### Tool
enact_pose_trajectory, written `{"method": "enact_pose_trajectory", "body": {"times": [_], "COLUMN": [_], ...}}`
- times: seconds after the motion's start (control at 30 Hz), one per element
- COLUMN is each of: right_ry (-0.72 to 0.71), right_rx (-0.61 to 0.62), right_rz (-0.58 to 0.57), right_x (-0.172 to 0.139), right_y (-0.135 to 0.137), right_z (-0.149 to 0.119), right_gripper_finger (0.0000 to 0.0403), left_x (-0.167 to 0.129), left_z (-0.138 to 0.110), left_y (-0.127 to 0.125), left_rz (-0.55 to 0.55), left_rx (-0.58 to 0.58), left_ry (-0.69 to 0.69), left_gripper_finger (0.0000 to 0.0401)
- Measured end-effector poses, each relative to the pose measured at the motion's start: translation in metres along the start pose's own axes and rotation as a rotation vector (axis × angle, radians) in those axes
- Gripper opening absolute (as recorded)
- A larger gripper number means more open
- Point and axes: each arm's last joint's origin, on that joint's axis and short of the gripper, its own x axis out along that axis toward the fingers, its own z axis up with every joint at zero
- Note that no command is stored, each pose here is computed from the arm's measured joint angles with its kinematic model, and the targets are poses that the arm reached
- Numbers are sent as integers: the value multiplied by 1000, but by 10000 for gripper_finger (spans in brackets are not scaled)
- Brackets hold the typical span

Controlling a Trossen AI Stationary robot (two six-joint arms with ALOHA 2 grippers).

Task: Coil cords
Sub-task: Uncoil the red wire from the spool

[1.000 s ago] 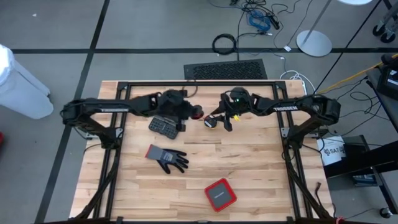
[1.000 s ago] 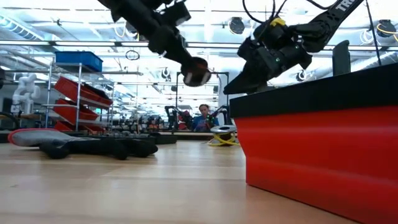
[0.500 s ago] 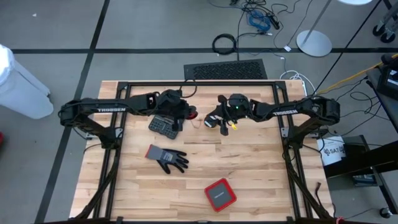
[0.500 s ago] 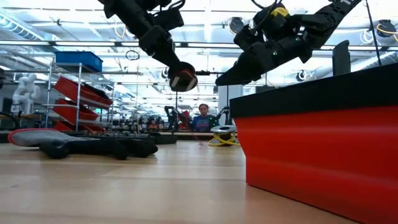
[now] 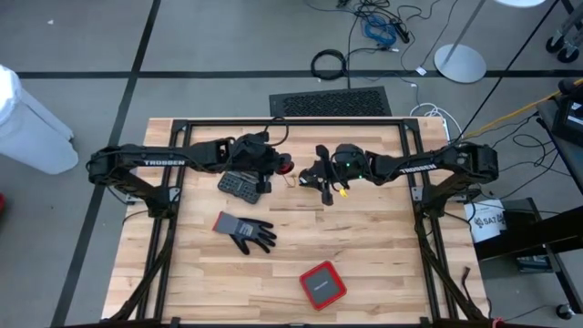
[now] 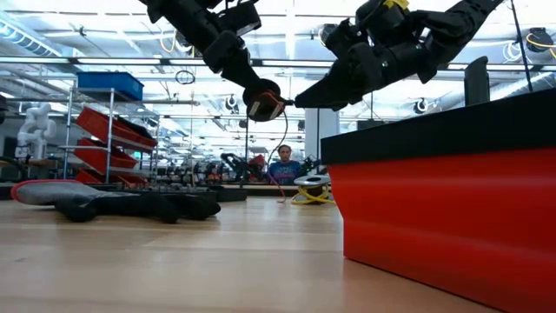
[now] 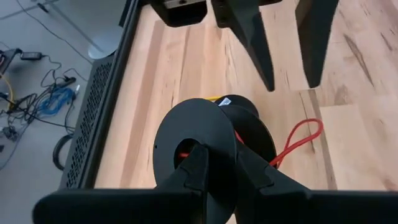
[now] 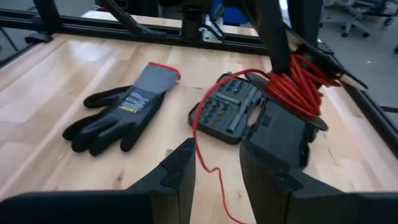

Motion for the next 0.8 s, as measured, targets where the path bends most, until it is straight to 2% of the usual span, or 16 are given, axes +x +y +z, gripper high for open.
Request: {"method": "enact_pose_trajectory", "body": {"times": [0.23,0.43,0.5,0.8], "right_ry": [16,1,5,22], "right_rx": [-97,-248,-280,-302], "right_rz": [-125,-137,-177,-247], "right_x": [1,3,4,4], "right_y": [0,13,17,17], "right_z": [1,6,8,8], "right_gripper_finger": [114,114,114,113], "left_x": [0,0,-1,-1], "left_z": [1,2,3,9], "left_y": [-5,-6,-6,-7], "left_rz": [-65,-109,-127,-166], "left_rx": [-13,-22,-36,-44], "left_ry": [-18,-41,-56,-116], "left_gripper_finger": [38,38,38,38]}}
